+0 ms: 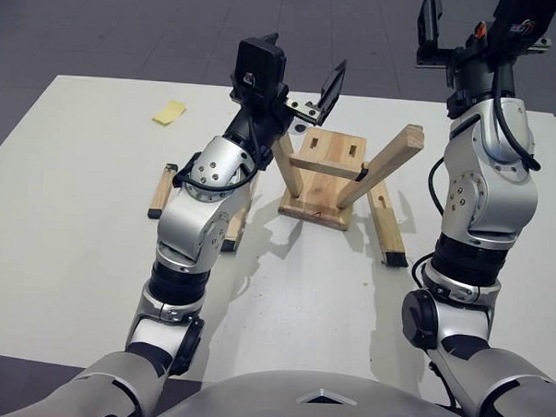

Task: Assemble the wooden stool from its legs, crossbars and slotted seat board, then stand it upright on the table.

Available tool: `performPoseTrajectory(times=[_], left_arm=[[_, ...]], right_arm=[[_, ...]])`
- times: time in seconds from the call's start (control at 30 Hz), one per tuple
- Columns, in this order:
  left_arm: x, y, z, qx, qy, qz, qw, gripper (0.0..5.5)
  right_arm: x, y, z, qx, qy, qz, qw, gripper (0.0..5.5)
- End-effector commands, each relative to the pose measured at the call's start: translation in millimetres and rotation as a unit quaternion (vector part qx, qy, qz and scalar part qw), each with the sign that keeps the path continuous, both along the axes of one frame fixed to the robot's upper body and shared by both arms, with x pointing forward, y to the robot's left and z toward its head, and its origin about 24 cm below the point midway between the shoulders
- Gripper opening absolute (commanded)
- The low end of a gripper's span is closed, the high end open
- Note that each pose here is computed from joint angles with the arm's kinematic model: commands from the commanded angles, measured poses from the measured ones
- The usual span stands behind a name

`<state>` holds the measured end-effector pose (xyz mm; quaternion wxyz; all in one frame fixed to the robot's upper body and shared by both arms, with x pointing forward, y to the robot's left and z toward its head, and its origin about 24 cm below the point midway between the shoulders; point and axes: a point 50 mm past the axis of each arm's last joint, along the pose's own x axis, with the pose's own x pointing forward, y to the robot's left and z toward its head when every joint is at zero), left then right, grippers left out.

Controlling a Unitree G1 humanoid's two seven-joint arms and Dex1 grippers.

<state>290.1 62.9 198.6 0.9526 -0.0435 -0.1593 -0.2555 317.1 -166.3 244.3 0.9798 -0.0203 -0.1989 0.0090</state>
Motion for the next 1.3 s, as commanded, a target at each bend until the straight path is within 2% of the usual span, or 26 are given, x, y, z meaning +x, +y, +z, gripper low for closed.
performPoseTrajectory(times=[0.03,0.13,0.23,0.33,0.4,0.43,0.53,0.6,0.67,0.8,0.97,1.07,1.17,1.23,1.3], left_arm=[[12.0,-3.4,-47.9,0.007,0.109,0.006,0.994,5.39],[8.2,0.3,-17.8,-0.061,0.049,0.009,0.997,5.39],[6.5,25.0,36.4,-0.165,-0.04,0.047,0.984,5.39],[5.0,44.4,77.8,-0.202,-0.105,0.067,0.971,5.39],[12.6,35.4,70.2,-0.146,-0.078,0.061,0.984,5.39],[19.2,26.1,51.7,-0.09,-0.036,0.06,0.993,5.39],[22.7,4.5,-38.4,0.097,0.115,0.044,0.988,5.39],[15.6,3.4,-73.4,0.134,0.173,0.038,0.975,5.39],[13.4,3.0,-83.8,0.128,0.187,0.037,0.973,5.39],[21.0,-4.3,-57.5,0.048,0.138,0.034,0.989,5.39],[21.0,-15.1,7.8,-0.078,0.004,0.021,0.997,5.39],[10.4,3.6,52.9,-0.168,-0.086,0.038,0.981,5.39],[8.6,36.4,69.8,-0.21,-0.113,0.103,0.966,5.39],[13.3,58.7,64.6,-0.202,-0.1,0.172,0.959,5.39],[30.0,72.3,35.1,-0.135,-0.016,0.242,0.961,5.39]], right_arm=[[0.2,1.3,-5.5,-0.011,0.013,0.006,1.0,5.4],[0.6,1.7,-4.4,-0.012,0.006,0.005,1.0,5.4],[0.8,-4.5,-3.1,-0.001,0.0,-0.008,1.0,5.4],[0.8,-13.2,-4.4,0.011,-0.001,-0.024,1.0,5.4],[0.6,-17.3,-6.5,0.017,0.001,-0.032,0.999,5.4],[0.3,-18.0,-7.3,0.019,0.002,-0.034,0.999,5.4],[0.7,-16.4,-9.0,0.021,0.007,-0.032,0.999,5.4],[1.0,-14.3,-9.6,0.018,0.011,-0.025,0.999,5.4],[0.8,-13.2,-11.1,0.014,0.016,-0.02,1.0,5.4],[1.1,-12.7,-16.2,0.009,0.026,-0.018,0.999,5.4],[2.8,-13.1,-18.8,-0.003,0.022,-0.028,0.999,5.4],[2.5,-27.4,-20.6,0.01,0.013,-0.087,0.996,5.4],[0.0,-55.0,-30.0,0.028,0.016,-0.188,0.982,5.4],[-4.4,-76.1,-41.4,0.055,0.033,-0.253,0.965,5.4],[-14.0,-97.2,-58.4,0.063,0.069,-0.313,0.945,5.4]])
